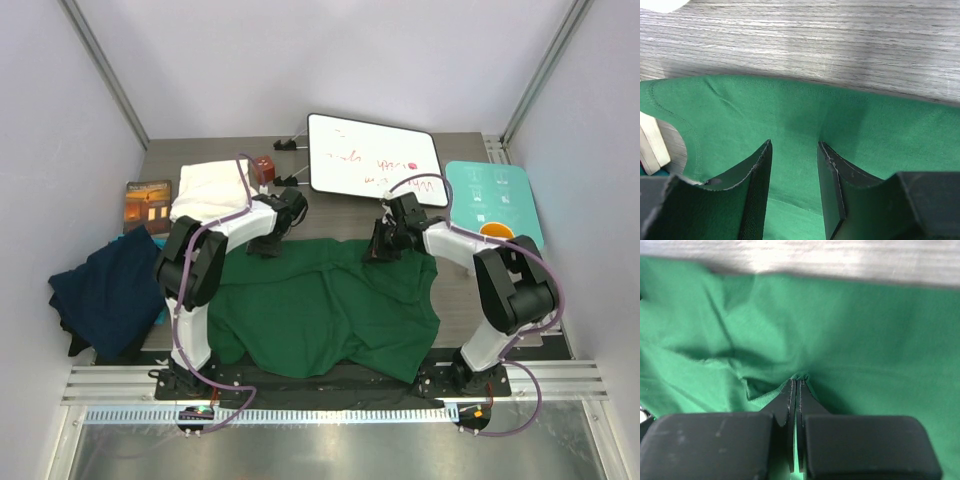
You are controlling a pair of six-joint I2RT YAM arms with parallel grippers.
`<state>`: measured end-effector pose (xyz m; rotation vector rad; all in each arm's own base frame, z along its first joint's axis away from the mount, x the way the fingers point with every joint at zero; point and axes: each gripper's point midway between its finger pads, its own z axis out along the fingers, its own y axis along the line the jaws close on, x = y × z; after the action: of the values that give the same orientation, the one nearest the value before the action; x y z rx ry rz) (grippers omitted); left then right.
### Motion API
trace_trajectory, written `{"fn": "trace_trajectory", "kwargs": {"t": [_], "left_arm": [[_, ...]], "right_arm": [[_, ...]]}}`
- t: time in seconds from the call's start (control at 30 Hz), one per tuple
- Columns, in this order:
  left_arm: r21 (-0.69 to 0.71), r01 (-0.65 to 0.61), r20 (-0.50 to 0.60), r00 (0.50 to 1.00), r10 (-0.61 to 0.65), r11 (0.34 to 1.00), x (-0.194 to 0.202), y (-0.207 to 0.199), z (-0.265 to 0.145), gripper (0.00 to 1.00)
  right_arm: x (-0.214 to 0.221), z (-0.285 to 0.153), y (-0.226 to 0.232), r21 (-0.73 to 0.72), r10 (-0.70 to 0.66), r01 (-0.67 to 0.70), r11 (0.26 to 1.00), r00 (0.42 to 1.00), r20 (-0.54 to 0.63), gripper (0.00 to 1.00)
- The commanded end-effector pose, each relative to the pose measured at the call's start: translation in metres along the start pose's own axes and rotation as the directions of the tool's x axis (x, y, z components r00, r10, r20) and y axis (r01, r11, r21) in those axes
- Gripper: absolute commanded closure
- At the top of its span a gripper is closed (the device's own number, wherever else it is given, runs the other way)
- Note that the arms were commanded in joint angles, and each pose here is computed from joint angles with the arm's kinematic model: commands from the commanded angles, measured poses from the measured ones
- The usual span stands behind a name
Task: Fold and stack the t-shirts
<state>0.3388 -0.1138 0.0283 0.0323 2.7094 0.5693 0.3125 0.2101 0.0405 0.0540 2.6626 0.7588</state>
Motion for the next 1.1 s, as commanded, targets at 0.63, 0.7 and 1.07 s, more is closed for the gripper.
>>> {"fn": "trace_trajectory", "kwargs": {"t": [0.63, 0.7, 1.07], "left_arm": [[-0.010, -0.001, 0.025, 1.000, 0.002, 1.000, -0.010, -0.001, -0.004, 0.61], [-0.013, -0.001, 0.026, 1.000, 0.002, 1.000, -0.009, 0.000, -0.004, 0.61], [-0.027, -0.002, 0.025, 1.000, 0.003, 1.000, -0.008, 0.002, -0.002, 0.60]], "right_arm": [[0.088, -0.043, 0.018, 0.064, -0.028, 0.037, 0.997, 0.990, -0.141, 0.73], [0.092, -0.042, 0.023, 0.062, -0.043, 0.053, 0.997, 0.987, -0.153, 0.69], [0.018, -0.102, 0.065, 0.070, -0.177, 0.170, 0.983, 0.979, 0.104, 0.62]]}}
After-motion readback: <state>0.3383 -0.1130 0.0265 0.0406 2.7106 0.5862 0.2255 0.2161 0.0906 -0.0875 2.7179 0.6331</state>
